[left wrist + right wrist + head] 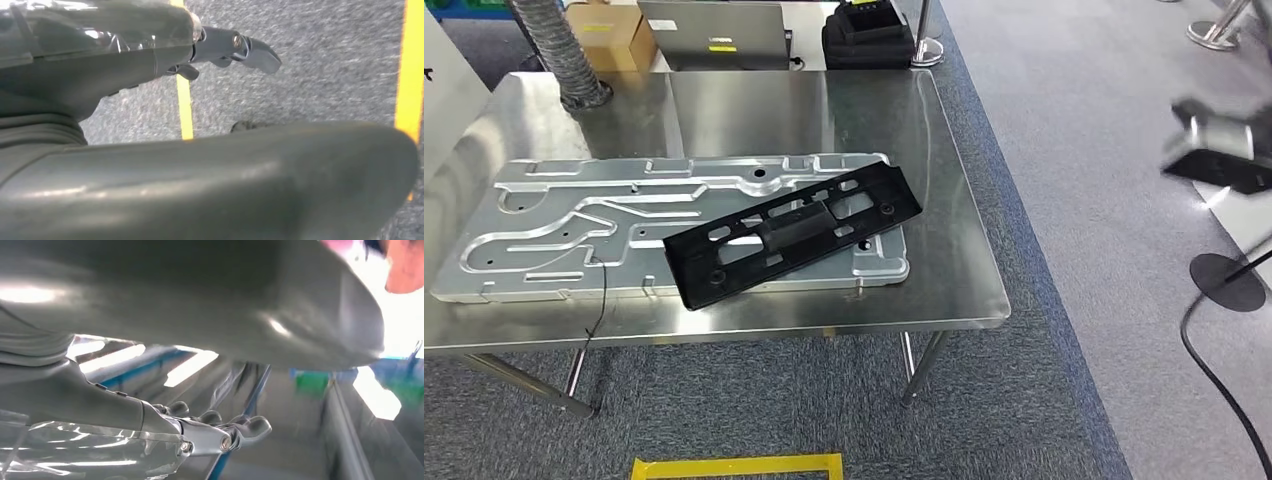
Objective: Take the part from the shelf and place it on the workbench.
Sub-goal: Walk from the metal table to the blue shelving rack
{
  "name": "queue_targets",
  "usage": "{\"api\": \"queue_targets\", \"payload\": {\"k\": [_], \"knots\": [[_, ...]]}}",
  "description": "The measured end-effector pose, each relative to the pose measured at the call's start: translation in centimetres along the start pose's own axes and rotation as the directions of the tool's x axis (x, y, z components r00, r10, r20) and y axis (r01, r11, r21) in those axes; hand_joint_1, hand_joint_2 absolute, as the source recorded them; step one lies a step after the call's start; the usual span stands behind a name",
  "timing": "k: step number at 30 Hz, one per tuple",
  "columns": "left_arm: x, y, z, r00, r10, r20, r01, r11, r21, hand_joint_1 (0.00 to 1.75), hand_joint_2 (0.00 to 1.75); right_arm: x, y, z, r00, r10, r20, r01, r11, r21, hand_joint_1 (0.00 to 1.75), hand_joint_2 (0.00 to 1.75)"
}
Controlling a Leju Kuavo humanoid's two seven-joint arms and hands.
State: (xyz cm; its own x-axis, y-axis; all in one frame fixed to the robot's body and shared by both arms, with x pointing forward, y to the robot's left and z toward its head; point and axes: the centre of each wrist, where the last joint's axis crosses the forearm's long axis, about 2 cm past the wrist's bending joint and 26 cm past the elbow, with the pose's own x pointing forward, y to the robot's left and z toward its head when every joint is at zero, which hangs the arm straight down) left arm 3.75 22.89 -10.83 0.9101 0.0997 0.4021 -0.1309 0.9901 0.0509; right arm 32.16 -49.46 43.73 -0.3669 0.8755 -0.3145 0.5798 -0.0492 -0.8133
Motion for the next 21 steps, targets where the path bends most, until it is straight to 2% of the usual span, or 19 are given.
{"api": "queue_targets", "payload": {"k": [2,3,4,6,7,9,12,14,16,21], "knots": [[-0.2,-0.1,0.1,1.000,0.007,-0.015,-0.007,1.000,0.005,0.00,0.00,-0.4,0.7,4.3,0.997,-0.075,0.012,0.075,0.997,0.010,0.00,0.00],[-0.2,-0.2,0.1,1.000,0.009,-0.021,-0.009,1.000,0.007,0.00,0.00,-1.2,0.4,6.9,0.995,-0.097,-0.024,0.096,0.995,-0.026,0.00,0.00],[-0.1,-0.3,0.1,1.000,0.010,-0.026,-0.010,1.000,0.009,0.00,0.00,-2.2,-0.2,10.0,0.990,-0.100,-0.095,0.092,0.993,-0.077,0.00,0.00],[-0.3,-0.4,0.2,0.999,0.012,-0.040,-0.012,1.000,0.013,0.00,0.00,-3.6,-1.6,18.0,0.948,-0.076,-0.310,0.022,0.985,-0.172,0.00,0.00],[-0.4,-0.5,0.2,0.999,0.014,-0.046,-0.013,1.000,0.014,0.00,0.00,-3.5,-1.8,22.2,0.901,-0.059,-0.431,-0.029,0.981,-0.194,0.00,0.00],[-0.4,-0.6,0.3,0.999,0.020,-0.050,-0.019,1.000,0.016,0.00,0.00,-1.5,-0.9,29.8,0.754,-0.036,-0.655,-0.113,0.977,-0.183,0.00,0.00],[-0.1,-0.7,0.2,0.999,0.029,-0.039,-0.028,0.999,0.024,0.00,0.00,3.6,3.7,37.8,0.477,-0.043,-0.878,-0.126,0.985,-0.116,0.00,0.00],[0.0,-0.6,0.1,0.999,0.032,-0.033,-0.031,0.999,0.028,0.00,0.00,7.0,6.6,40.7,0.344,-0.065,-0.937,-0.084,0.991,-0.100,0.00,0.00],[0.2,-0.6,0.1,0.999,0.034,-0.029,-0.033,0.999,0.032,0.00,0.00,9.7,8.5,42.4,0.254,-0.087,-0.963,-0.047,0.994,-0.103,0.00,0.00],[0.2,-0.4,0.0,0.999,0.040,-0.020,-0.039,0.998,0.040,0.00,0.00,14.5,11.9,44.6,0.013,-0.100,-0.995,0.067,0.993,-0.099,0.00,0.00]]}}
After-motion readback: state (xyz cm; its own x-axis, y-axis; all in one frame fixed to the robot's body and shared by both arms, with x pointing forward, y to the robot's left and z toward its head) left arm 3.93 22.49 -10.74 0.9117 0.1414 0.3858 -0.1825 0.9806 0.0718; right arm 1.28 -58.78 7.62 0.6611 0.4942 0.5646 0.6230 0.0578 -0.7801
